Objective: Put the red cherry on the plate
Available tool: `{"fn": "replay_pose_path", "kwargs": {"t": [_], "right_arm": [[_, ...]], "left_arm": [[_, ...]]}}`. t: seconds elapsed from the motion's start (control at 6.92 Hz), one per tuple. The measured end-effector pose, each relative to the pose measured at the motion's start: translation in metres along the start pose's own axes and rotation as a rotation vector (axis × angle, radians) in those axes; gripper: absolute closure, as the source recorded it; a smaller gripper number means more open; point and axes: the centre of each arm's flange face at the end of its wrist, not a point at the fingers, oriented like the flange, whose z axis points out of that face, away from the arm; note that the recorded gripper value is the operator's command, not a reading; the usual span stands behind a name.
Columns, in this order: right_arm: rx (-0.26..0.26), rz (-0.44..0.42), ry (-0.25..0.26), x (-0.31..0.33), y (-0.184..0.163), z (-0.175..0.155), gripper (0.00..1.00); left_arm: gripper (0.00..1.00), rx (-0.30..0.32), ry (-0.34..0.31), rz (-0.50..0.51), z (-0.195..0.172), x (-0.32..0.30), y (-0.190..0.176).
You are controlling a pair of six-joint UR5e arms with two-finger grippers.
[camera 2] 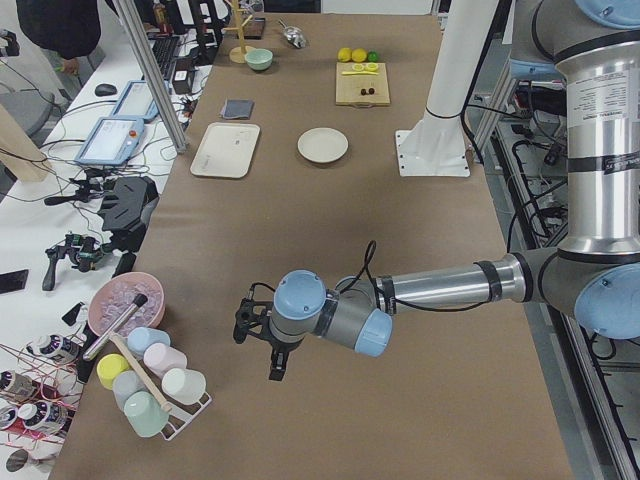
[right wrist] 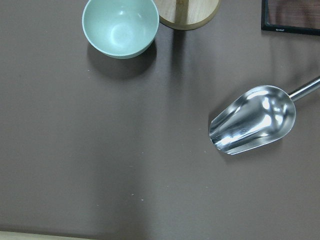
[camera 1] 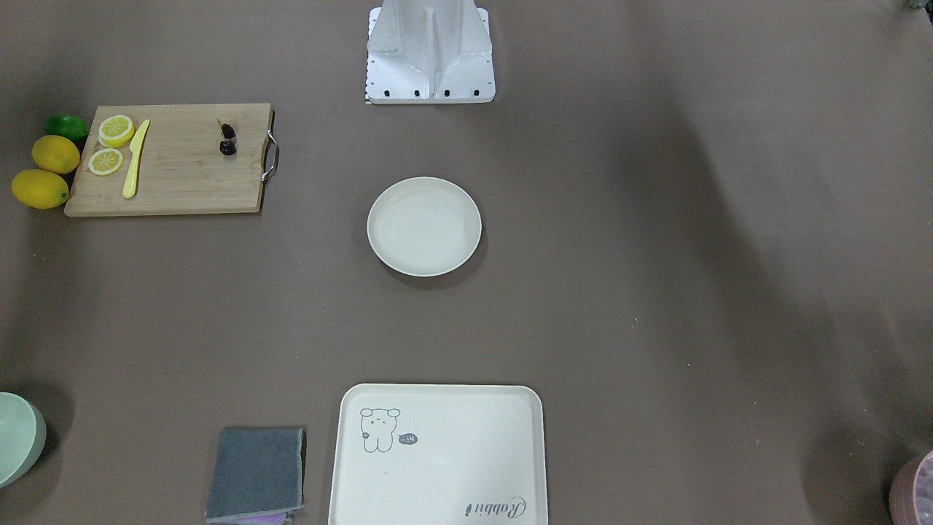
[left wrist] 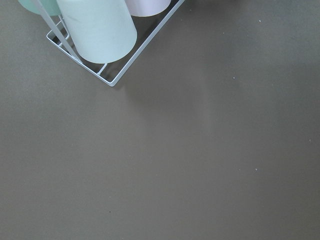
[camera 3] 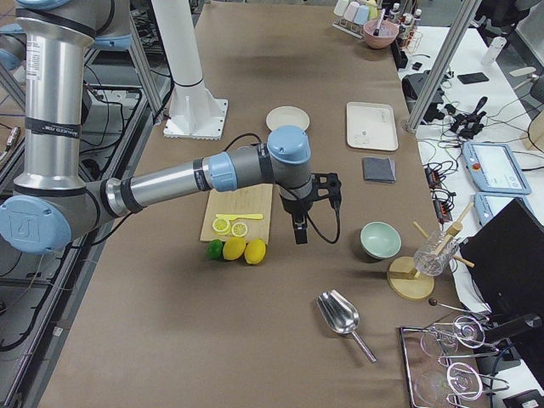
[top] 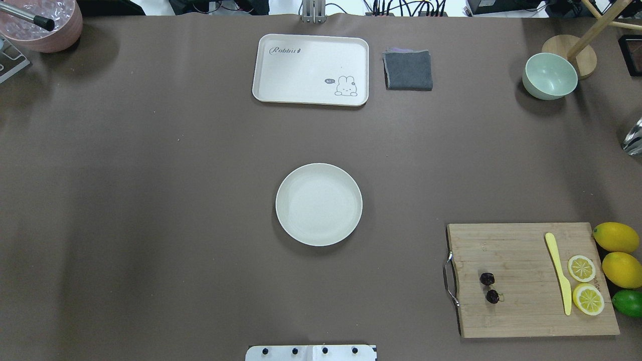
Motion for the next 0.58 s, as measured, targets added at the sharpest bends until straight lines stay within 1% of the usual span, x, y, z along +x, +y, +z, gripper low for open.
{"fn": "replay_pose_path", "kwargs": {"t": [0.14,0.29,0.58], "right_arm": [[0.003,0.019,-0.010,-0.039,0.003,-0.004,0.01],[-0.001,0.033,-0.009,-0.085,0.006,-0.001,0.01],[-0.012,0.060,-0.004,-0.177,0.019,0.014,0.01]], "left_arm": [[0.02,0.004,0.003,0.003,-0.002,0.002,-0.001],[0.02,0.009,0.005,0.007,-0.005,0.005,-0.001],[0.02,0.020,0.010,0.014,-0.011,0.009,0.000]]}}
